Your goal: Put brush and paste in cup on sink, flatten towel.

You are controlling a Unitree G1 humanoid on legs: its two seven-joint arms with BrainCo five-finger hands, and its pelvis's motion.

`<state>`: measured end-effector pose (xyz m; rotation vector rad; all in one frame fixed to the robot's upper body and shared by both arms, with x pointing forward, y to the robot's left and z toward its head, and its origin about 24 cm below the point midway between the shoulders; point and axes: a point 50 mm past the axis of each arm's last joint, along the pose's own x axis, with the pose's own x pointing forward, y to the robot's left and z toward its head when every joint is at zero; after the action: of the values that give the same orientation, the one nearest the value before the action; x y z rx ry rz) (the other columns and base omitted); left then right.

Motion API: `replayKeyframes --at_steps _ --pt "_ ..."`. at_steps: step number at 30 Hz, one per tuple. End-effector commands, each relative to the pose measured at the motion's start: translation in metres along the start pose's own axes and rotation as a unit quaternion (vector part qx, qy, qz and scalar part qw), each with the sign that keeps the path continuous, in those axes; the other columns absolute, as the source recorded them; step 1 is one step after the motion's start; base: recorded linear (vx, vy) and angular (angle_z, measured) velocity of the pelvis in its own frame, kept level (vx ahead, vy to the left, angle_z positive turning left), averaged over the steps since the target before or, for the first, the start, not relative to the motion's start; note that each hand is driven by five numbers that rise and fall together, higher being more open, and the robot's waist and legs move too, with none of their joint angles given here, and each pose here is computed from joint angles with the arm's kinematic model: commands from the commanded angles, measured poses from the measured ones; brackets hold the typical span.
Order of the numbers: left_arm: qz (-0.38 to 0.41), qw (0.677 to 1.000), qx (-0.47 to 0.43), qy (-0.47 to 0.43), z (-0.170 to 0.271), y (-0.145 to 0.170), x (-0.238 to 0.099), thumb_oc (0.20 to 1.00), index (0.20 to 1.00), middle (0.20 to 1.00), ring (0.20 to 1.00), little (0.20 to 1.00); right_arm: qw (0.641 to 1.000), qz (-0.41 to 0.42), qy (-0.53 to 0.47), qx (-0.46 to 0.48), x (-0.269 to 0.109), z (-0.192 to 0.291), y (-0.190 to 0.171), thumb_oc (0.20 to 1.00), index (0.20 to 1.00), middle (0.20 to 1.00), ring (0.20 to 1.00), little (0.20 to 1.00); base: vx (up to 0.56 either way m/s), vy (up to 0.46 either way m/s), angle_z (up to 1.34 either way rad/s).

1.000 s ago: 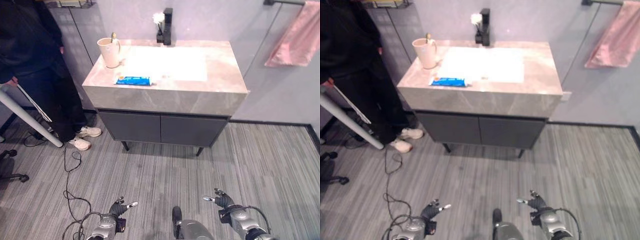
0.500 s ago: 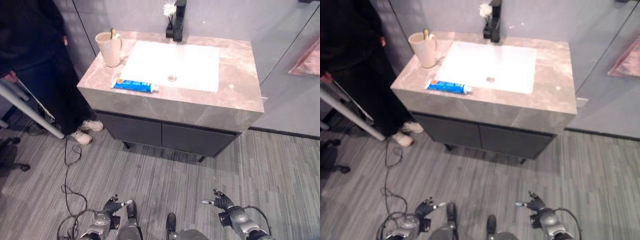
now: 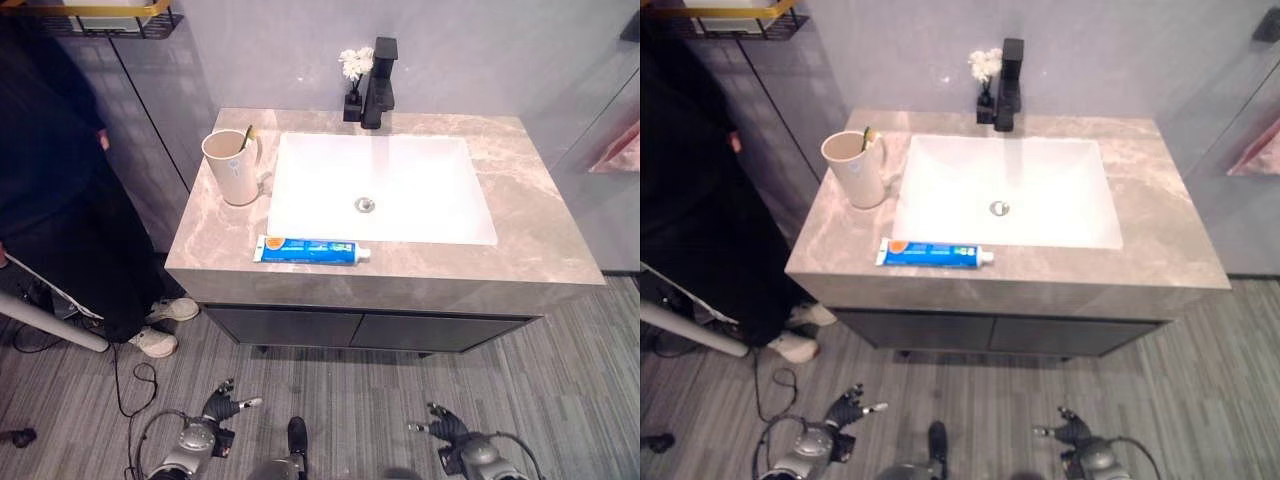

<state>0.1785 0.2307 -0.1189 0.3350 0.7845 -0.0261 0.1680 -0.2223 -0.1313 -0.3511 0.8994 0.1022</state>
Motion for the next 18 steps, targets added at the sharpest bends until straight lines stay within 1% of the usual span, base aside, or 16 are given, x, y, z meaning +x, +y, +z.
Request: replayKeyframes --at_steps 1,8,12,15,17,18 --pt "-0.002 1.0 0.011 0.008 -0.015 0.003 -0.008 1.0 1.0 1.0 1.0 1.0 0.999 -0.008 -0.023 -0.033 0.0 0.009 -0.012 1.0 1.0 1.0 1.0 1.0 0.21 0.078 -0.07" --pt "-0.024 0.998 0.055 0.004 -0.02 -0.003 -0.011 1.0 1.0 1.0 1.0 1.0 0.998 -0.008 -0.022 -0.052 0.0 0.009 -0.015 1.0 1.0 1.0 1.0 1.0 0.16 -0.117 0.01" --pt "-0.036 0.995 0.088 0.005 -0.025 -0.002 -0.015 1.0 1.0 1.0 1.0 1.0 0.998 -0.012 -0.016 -0.065 -0.004 0.002 -0.023 1.0 1.0 1.0 1.0 1.0 0.06 -0.158 0.31" --pt "-0.033 0.994 0.094 0.036 -0.043 -0.002 -0.022 1.0 1.0 1.0 1.0 1.0 0.997 -0.022 0.009 -0.073 -0.007 -0.011 -0.032 1.0 1.0 1.0 1.0 1.0 0.07 -0.181 0.04" --pt "-0.029 0.993 0.108 0.039 -0.044 -0.002 -0.021 1.0 1.0 1.0 1.0 1.0 0.997 -0.025 0.015 -0.069 -0.008 -0.014 -0.034 1.0 1.0 1.0 1.0 1.0 0.01 -0.133 0.3" --pt "-0.031 0.992 0.121 0.026 -0.04 -0.003 -0.02 1.0 1.0 1.0 1.0 1.0 0.997 -0.028 0.019 -0.067 -0.008 -0.016 -0.035 1.0 1.0 1.0 1.0 1.0 0.0 -0.091 0.29"
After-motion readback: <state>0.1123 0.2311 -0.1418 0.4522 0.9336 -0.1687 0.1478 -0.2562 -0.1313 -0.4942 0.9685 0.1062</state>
